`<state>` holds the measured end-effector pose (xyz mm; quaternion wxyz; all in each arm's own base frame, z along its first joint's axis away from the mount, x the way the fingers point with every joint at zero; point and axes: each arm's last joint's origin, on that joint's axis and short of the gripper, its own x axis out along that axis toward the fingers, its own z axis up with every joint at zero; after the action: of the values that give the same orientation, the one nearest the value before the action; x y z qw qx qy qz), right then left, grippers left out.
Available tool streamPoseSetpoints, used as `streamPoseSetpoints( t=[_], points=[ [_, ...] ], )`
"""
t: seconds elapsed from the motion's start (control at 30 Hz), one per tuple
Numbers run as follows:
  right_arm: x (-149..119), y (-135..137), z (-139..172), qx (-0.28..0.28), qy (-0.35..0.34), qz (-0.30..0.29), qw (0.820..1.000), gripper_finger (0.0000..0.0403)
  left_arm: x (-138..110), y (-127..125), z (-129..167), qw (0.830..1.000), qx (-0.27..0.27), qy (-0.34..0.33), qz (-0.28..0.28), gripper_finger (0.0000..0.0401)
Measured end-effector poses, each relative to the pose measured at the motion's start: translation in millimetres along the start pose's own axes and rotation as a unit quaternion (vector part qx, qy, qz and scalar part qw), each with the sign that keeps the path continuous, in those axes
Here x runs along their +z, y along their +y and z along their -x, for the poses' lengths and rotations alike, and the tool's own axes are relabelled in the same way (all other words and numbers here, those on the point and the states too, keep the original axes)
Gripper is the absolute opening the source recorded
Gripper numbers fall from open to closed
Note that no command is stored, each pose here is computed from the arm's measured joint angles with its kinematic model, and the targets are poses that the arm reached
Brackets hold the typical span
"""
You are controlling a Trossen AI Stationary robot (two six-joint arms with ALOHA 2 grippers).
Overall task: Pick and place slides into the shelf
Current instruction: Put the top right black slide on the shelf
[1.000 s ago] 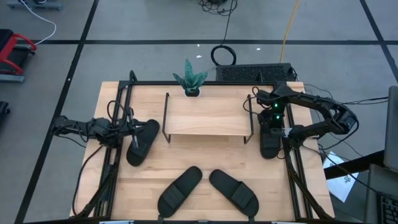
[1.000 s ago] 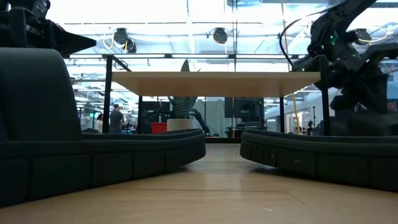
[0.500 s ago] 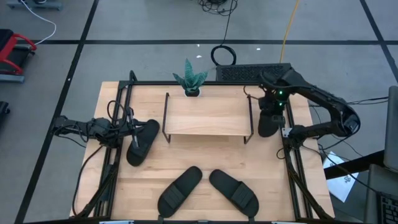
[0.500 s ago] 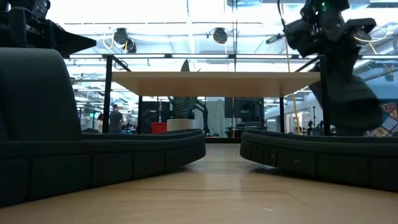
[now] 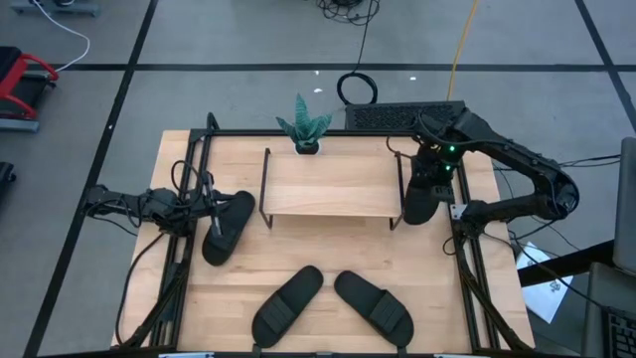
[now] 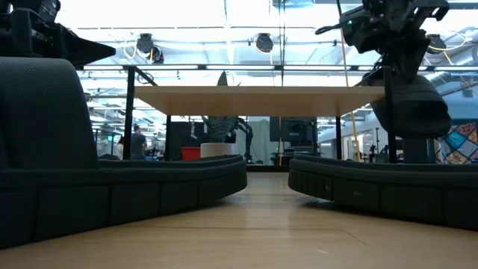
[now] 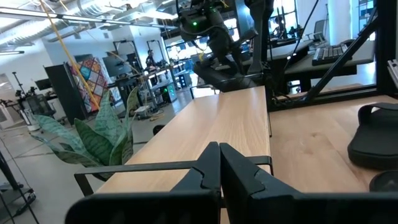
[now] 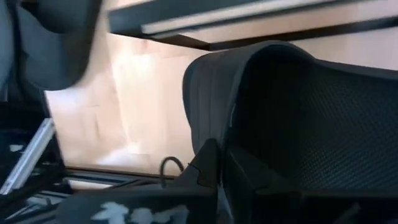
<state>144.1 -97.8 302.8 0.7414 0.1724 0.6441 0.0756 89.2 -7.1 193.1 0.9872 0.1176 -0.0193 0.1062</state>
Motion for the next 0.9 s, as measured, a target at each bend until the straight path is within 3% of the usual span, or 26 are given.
streamPoseSetpoints(
  t=[0.53, 0.9],
  points=[
    [-3, 53, -3, 0.073, -0.018, -0.006, 0.997, 0.0, 0, 0, 0, 1.0, 0.0, -0.001, 0.016, 0.0001],
    [-22, 86, 0, 0.08, -0.012, -0.019, 0.997, 0.0, 0, 0, 0, 1.0, 0.0, 0.002, 0.021, 0.0001]
  ],
)
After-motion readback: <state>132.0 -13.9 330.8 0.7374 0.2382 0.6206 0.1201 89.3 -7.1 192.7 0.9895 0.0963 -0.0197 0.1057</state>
